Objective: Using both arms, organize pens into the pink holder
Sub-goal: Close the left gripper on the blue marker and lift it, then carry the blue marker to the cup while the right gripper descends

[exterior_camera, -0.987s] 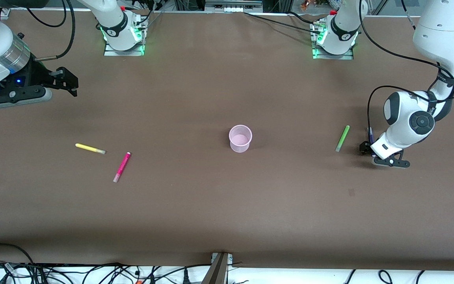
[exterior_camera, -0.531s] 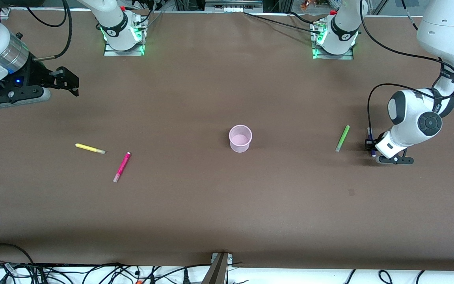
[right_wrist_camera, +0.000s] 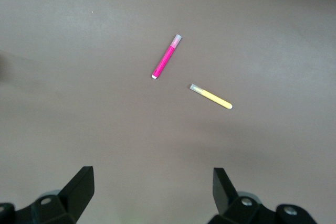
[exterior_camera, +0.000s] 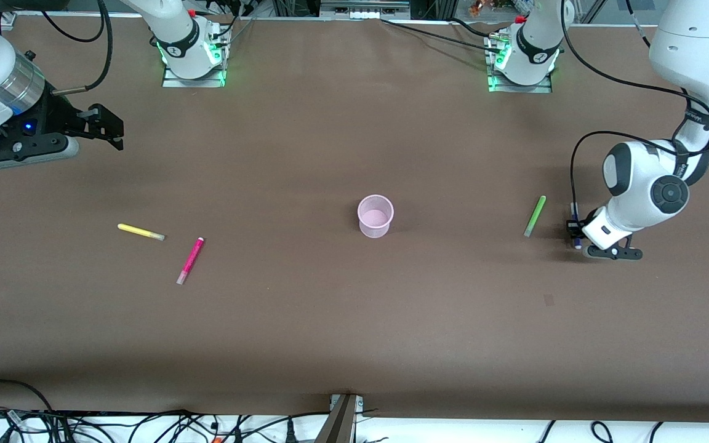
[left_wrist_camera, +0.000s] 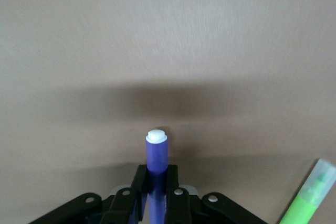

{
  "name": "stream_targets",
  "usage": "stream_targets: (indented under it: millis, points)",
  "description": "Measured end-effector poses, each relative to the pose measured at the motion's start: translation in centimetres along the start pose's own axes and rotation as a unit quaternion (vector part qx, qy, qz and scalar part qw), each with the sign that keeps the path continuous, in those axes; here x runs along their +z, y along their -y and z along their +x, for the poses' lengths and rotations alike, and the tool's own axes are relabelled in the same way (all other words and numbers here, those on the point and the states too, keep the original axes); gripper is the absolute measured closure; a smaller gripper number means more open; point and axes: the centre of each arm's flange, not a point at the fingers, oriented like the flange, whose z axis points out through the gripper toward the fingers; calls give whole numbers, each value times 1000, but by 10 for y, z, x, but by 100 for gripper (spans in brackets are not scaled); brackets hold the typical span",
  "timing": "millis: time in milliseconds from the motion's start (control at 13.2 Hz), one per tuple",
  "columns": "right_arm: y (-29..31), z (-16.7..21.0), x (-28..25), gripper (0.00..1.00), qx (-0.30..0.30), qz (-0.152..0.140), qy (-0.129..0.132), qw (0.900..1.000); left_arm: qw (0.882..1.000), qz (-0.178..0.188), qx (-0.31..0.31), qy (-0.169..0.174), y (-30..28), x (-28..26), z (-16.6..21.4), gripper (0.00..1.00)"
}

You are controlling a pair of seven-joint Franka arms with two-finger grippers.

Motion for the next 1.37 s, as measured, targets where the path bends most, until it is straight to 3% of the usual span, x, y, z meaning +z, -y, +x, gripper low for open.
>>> stream_targets:
  millis: [152,379,531,683,911,1138,1366]
  points:
    - [0,0,0,0,0,0,0,1000,1000,1,3,16,2,-30,8,82]
    - [0,0,0,0,0,0,-1,1000,996,-3,12,85,1,-89,22,82]
    - [0,0,0,0,0,0,-1,1000,994,-2,28,104,-14,-124,35,82]
    - [0,3,1,0,0,0,-5,1000,994,-3,60,87,-45,-148,49,82]
    - [1,21,19,0,-2,-2,-15,1000,983,-27,177,40,-128,-191,68,82]
    - [-8,35,45,0,10,7,-4,1000,964,-114,241,-2,-208,-213,68,82]
    - [-12,53,97,0,15,8,41,999,929,-193,308,-74,-287,-221,69,82]
